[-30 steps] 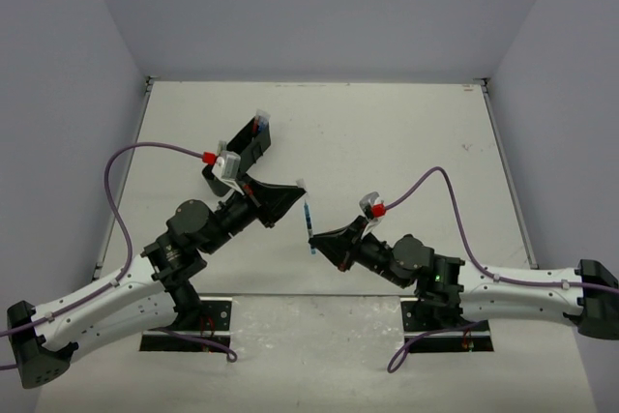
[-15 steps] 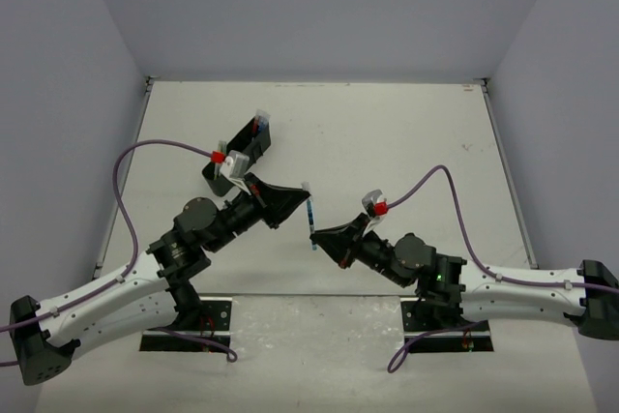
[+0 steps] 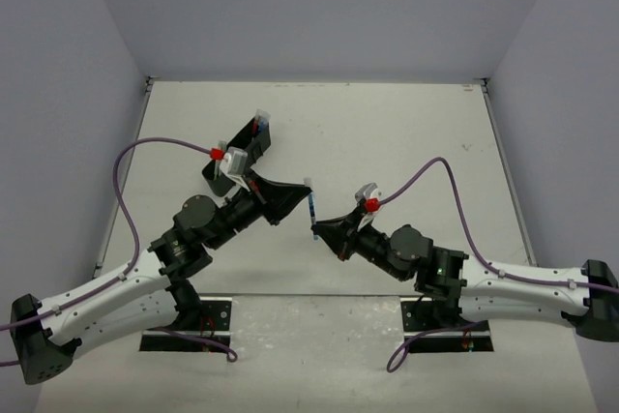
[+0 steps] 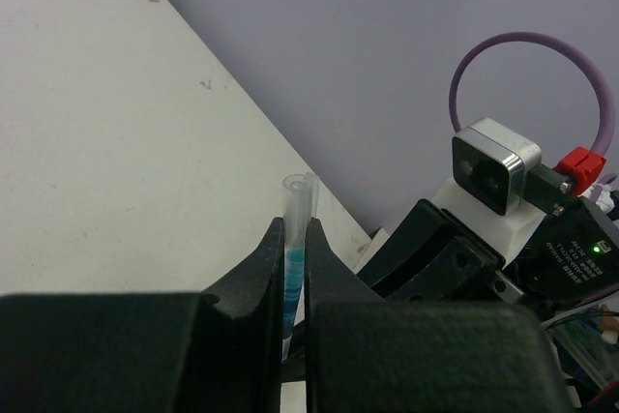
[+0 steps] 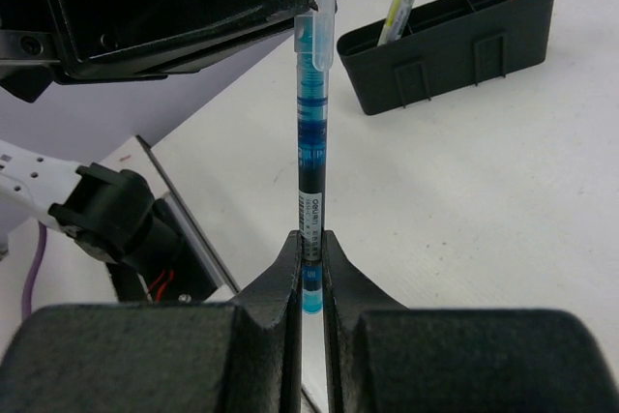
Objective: Sort the stationery into containers
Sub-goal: Close the pen cap on the pen.
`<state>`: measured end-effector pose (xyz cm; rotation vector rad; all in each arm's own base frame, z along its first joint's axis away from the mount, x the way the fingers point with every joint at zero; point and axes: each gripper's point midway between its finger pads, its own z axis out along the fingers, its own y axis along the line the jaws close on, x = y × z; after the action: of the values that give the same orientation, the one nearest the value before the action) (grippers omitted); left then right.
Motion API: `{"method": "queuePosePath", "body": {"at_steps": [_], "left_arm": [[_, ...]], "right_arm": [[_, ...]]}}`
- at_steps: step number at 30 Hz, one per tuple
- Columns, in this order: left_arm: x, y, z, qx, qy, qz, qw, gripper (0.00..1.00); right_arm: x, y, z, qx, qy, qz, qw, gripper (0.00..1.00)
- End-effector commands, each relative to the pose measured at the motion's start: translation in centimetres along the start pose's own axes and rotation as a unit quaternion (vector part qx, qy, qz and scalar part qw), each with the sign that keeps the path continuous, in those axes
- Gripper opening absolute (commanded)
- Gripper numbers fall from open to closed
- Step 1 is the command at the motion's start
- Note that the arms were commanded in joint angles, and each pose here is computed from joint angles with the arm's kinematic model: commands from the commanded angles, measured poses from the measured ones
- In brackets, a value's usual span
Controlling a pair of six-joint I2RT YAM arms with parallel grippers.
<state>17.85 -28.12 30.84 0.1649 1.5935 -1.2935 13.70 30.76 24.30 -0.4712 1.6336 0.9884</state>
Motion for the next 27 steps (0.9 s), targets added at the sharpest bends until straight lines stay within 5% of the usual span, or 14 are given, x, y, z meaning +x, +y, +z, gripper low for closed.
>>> {"method": "queuePosePath", "body": {"at_steps": [1,27], "left_arm": [[2.5,-0.3,-0.4,0.007,0.067,-0.007,0.998,0.00],[2.5,0.3,-0.8,0.007,0.067,0.047,0.997,0.00]], "right_arm": [[-10.0,1.6,0.0,-0.003,-0.125,-0.027,0.992,0.00],[-12.7,4.3,-0.9,-0.059,-0.137,0.023,0.988,0.00]]}}
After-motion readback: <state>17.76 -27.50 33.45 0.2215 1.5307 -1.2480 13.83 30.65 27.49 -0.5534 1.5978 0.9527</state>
